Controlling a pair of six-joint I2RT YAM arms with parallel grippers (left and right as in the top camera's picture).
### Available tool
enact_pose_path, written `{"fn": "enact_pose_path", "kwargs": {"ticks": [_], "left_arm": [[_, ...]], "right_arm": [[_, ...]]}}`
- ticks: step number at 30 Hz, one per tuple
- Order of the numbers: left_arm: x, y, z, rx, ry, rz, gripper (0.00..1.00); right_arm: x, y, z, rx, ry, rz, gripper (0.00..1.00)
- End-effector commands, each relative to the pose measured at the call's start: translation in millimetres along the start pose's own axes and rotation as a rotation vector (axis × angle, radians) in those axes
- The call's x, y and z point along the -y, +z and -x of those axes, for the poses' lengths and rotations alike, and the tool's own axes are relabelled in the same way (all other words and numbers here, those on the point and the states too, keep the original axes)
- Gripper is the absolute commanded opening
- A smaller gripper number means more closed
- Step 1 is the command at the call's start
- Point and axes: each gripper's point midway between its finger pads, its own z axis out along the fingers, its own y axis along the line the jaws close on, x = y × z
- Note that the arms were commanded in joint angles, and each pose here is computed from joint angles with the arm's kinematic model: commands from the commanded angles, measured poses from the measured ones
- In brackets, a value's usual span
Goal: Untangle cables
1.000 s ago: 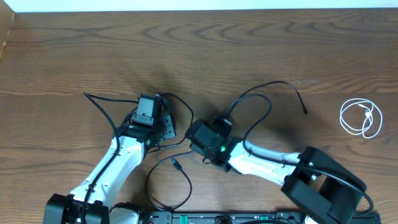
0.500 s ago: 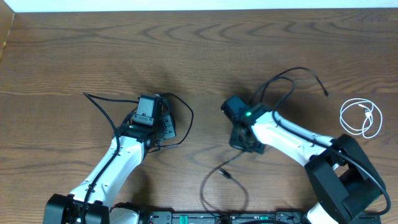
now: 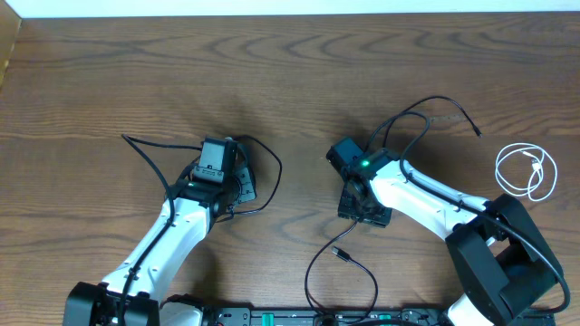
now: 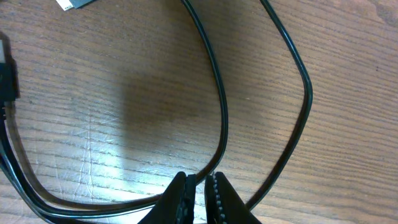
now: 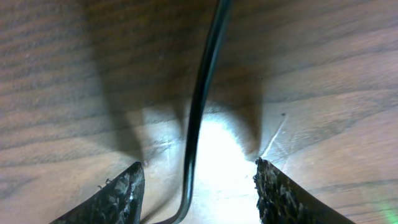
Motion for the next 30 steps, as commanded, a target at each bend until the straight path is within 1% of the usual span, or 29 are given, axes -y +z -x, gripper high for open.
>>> {"fn": "enact_pose_path", "kwargs": {"ticks": [1, 3, 5, 8, 9, 14, 19, 22, 23, 24, 25, 27, 30], "left_arm": [[-4, -1, 0, 0.006, 0.009, 0.013, 0.13], [-4, -1, 0, 0.005, 0.009, 0.013, 0.13], [-4, -1, 0, 0.003, 0.009, 0.014, 0.13], [-4, -1, 0, 0.003, 0.009, 0.015, 0.13], [-4, -1, 0, 0.003, 0.009, 0.014, 0.13], [-4, -1, -1, 0.003, 0.009, 0.015, 0.13], [-4, -1, -1, 0.002, 0.009, 0.014, 0.13], [-4, -1, -1, 0.003, 0.009, 0.015, 0.13], [-4, -1, -1, 0.003, 0.009, 0.015, 0.13], [-4, -1, -1, 0.003, 0.009, 0.015, 0.14], [-4, -1, -1, 0.003, 0.009, 0.015, 0.13], [-4, -1, -1, 0.003, 0.009, 0.015, 0.14], [-4, -1, -1, 0.002, 0.009, 0.014, 0.14]], "right_arm": [[2, -3, 9, 0.046, 0.035, -0.018, 0.54], [3, -1, 9, 0.049, 0.042, -0.016, 0.53], [4, 2, 8, 0.049, 0.043, -0.017, 0.51], [10, 5, 6, 0.039, 0.048, -0.03, 0.37], [12, 7, 5, 0.035, 0.05, -0.036, 0.34], [23, 15, -3, 0.015, 0.05, -0.063, 0.34], [28, 15, -4, 0.005, 0.053, -0.076, 0.31], [29, 15, -4, 0.003, 0.048, -0.078, 0.22], [29, 15, -4, 0.003, 0.044, -0.078, 0.18], [29, 15, -4, 0.003, 0.04, -0.077, 0.11], [29, 15, -4, 0.003, 0.038, -0.077, 0.01], [29, 15, -4, 0.002, 0.032, -0.078, 0.01], [29, 15, -3, -0.001, -0.041, -0.078, 0.01]]}}
